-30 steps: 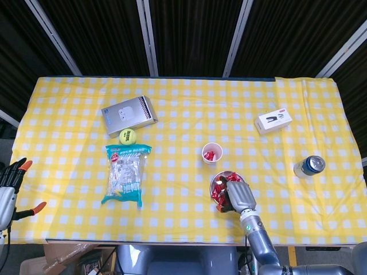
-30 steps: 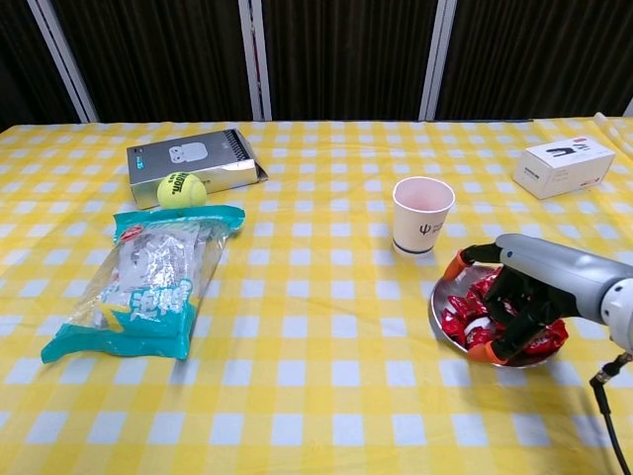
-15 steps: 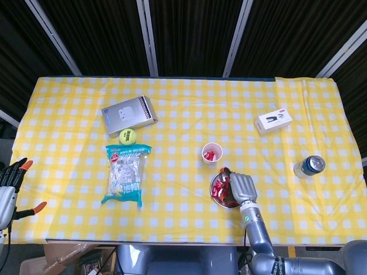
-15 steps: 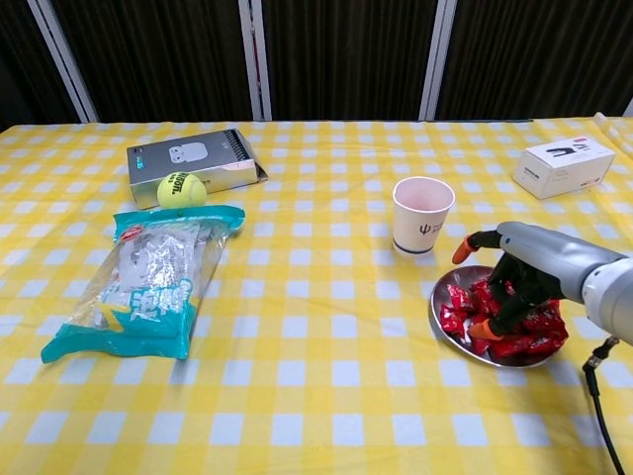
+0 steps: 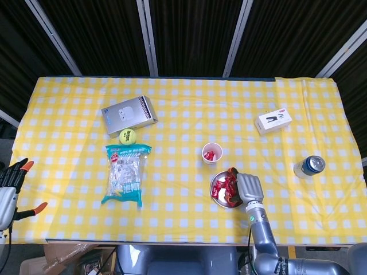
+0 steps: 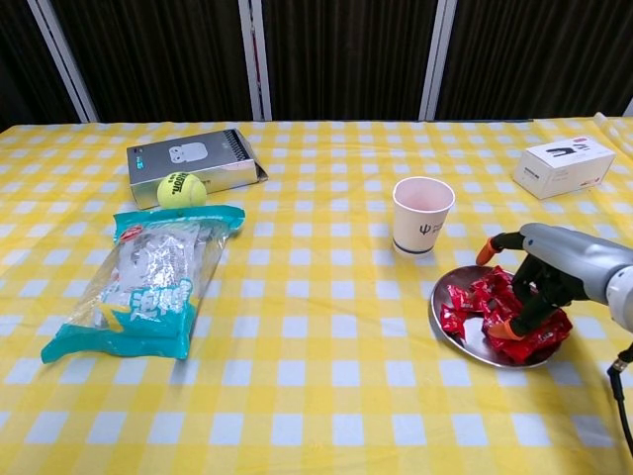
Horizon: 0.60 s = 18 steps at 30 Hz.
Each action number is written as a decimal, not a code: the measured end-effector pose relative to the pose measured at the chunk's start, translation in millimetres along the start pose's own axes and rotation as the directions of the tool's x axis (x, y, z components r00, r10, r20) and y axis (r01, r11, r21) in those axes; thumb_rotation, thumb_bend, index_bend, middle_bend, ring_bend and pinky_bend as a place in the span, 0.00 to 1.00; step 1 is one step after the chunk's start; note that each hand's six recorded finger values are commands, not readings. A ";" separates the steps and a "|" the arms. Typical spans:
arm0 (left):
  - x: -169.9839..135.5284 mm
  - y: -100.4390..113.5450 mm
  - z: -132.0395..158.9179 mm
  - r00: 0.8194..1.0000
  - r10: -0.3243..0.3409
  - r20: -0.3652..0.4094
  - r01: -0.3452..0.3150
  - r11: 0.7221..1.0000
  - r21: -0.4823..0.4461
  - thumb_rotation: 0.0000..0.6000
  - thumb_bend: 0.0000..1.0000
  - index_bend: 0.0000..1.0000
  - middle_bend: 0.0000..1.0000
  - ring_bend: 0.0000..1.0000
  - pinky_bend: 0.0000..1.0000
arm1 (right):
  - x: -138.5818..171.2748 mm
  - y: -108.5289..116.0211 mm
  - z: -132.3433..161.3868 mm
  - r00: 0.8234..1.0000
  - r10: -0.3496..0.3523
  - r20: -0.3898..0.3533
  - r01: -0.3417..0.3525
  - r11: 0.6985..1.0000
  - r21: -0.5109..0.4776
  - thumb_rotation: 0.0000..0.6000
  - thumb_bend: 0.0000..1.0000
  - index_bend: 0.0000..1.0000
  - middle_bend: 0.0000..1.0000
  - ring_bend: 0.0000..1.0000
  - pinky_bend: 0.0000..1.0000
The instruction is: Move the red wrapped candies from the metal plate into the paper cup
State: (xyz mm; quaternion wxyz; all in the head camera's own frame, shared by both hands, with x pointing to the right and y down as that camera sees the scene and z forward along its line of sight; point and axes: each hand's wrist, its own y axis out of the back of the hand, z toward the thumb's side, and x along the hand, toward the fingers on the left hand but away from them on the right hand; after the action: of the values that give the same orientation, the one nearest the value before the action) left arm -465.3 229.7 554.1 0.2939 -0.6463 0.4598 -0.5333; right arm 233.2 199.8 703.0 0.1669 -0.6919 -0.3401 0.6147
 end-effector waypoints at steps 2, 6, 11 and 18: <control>-0.2 0.2 0.0 1.000 0.001 0.000 -0.001 1.000 0.001 1.00 0.04 0.00 0.00 0.00 0.00 | 0.9 0.5 -1.8 1.000 0.001 0.006 -0.001 1.000 0.004 1.00 0.23 0.24 0.80 0.85 0.97; -0.3 0.4 0.5 1.000 0.002 0.002 -0.002 1.000 0.001 1.00 0.04 0.00 0.00 0.00 0.00 | 3.0 -0.1 -5.5 1.000 0.006 0.018 -0.006 1.000 0.012 1.00 0.23 0.24 0.80 0.85 0.97; -0.7 0.6 1.1 1.000 0.003 0.004 -0.003 1.000 0.001 1.00 0.04 0.00 0.00 0.00 0.00 | 3.1 -1.9 -9.1 1.000 0.010 0.029 -0.011 1.000 0.016 1.00 0.23 0.25 0.80 0.85 0.97; -0.6 0.4 1.6 1.000 0.003 0.006 -0.003 1.000 0.002 1.00 0.04 0.00 0.00 0.00 0.00 | 3.7 -6.9 -12.2 0.999 0.023 0.035 -0.024 1.000 0.019 1.00 0.23 0.44 0.80 0.85 0.97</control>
State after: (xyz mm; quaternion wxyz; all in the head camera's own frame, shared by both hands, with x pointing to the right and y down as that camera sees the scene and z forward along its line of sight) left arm -463.9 229.9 553.1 0.2967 -0.6472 0.4593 -0.5312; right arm 243.2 209.5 707.0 0.1603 -0.6833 -0.3289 0.6319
